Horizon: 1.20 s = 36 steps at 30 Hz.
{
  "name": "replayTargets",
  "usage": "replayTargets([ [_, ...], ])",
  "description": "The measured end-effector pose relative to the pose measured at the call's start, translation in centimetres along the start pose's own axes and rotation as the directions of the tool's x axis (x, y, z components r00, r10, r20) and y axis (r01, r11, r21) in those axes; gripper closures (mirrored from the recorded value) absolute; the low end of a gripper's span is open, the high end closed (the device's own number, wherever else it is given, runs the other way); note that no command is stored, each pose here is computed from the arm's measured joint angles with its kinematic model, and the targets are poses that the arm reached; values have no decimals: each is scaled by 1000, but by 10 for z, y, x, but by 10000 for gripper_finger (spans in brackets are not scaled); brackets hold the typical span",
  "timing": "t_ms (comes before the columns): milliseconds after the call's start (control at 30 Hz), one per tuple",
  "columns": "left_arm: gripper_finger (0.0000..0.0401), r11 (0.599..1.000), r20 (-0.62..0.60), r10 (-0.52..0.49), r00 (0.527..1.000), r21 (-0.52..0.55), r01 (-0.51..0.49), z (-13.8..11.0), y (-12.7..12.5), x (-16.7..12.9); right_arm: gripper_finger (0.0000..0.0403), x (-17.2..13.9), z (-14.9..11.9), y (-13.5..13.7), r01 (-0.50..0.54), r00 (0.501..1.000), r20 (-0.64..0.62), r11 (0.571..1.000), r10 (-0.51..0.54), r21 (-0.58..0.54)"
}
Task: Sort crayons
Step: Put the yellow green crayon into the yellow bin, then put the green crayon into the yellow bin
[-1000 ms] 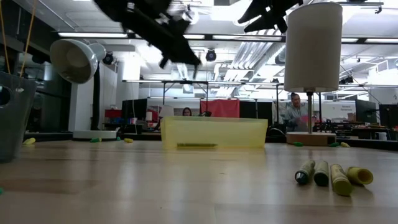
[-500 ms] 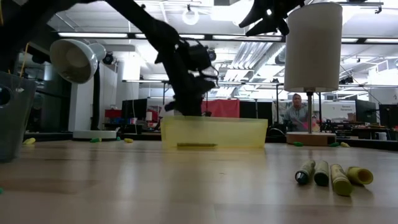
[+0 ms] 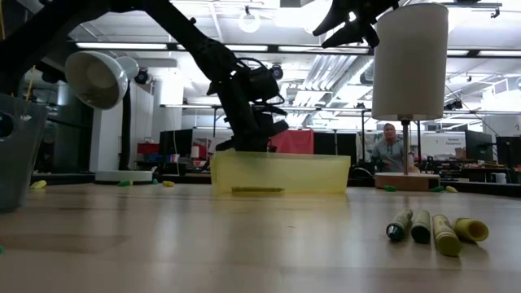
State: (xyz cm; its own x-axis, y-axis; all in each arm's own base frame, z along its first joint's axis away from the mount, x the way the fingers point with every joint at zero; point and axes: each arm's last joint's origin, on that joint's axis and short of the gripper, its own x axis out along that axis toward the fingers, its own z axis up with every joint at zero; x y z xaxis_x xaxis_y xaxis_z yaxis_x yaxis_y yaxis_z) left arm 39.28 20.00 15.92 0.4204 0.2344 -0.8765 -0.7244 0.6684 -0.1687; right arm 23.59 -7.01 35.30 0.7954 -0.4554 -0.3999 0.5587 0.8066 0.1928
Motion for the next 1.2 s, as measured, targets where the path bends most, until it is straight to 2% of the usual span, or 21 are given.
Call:
replayTargets([
  [67, 400, 1000, -10, -1, 1000, -12, 1, -1, 0, 0, 215, 0, 0, 0, -1, 1000, 0, 1000, 1, 0],
  [200, 400, 1000, -115, -12, 993, -25, 9, -10, 1, -1, 215, 0, 0, 0, -2, 1000, -1, 1000, 2, -2],
  [333, 400, 1000, -192, -19, 981, 19, 23, -19, -2, -2, 215, 0, 0, 0, -2, 1000, -1, 1000, 2, -3],
  [667, 387, 999, -220, -28, 975, 34, 37, -23, -5, 0, 215, 0, 0, 0, -3, 1000, -2, 1000, 3, -4],
  [800, 362, 997, -225, -22, 974, 70, 39, -24, -6, 1, 215, 0, 0, 0, -3, 1000, -2, 1000, 3, -4],
  [967, 310, 996, -215, -40, 976, 70, 57, -22, -5, -3, 215, 0, 0, 0, -3, 1000, -2, 1000, 3, -11],
  [1200, 252, 982, -221, -163, 962, 62, 181, -12, -1, -33, 215, 0, 0, 0, -3, 1000, -2, 1000, 3, -12],
])
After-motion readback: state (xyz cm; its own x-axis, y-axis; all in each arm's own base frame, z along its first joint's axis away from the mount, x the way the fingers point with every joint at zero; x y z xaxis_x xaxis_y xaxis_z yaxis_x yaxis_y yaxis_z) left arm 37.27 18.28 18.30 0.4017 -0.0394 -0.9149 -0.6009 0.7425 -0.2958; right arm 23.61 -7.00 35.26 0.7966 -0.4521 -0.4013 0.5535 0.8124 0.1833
